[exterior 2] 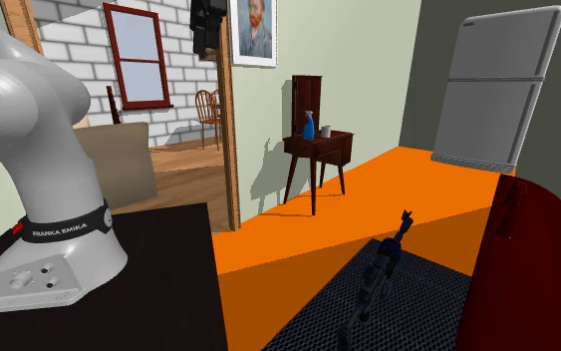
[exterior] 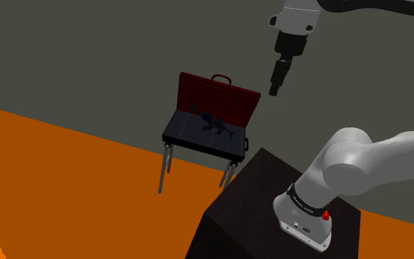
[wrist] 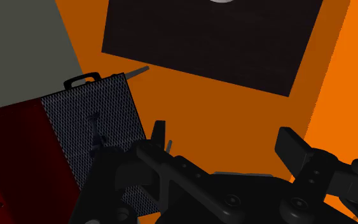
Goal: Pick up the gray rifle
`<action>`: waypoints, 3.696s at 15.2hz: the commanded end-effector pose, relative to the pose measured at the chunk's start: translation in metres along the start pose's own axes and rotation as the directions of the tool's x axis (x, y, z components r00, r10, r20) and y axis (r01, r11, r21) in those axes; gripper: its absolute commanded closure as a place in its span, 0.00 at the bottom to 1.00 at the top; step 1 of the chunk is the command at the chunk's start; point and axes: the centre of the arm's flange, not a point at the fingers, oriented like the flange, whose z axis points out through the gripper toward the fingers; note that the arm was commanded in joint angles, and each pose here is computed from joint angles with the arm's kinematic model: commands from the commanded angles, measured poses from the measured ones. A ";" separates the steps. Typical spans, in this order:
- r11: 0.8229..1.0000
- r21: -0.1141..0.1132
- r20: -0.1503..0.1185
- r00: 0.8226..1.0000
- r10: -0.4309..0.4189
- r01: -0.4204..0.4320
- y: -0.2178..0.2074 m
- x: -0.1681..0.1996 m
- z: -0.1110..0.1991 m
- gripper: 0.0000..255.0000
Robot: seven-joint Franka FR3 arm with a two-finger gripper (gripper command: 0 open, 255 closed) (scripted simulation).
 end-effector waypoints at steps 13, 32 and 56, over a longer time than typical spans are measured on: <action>0.998 -0.029 -0.066 0.996 -0.059 0.057 0.072 0.079 0.107 0.00; 0.986 -0.082 -0.165 0.974 -0.155 0.143 0.181 0.227 0.260 0.00; 0.980 -0.104 -0.200 0.961 -0.190 0.172 0.219 0.293 0.351 1.00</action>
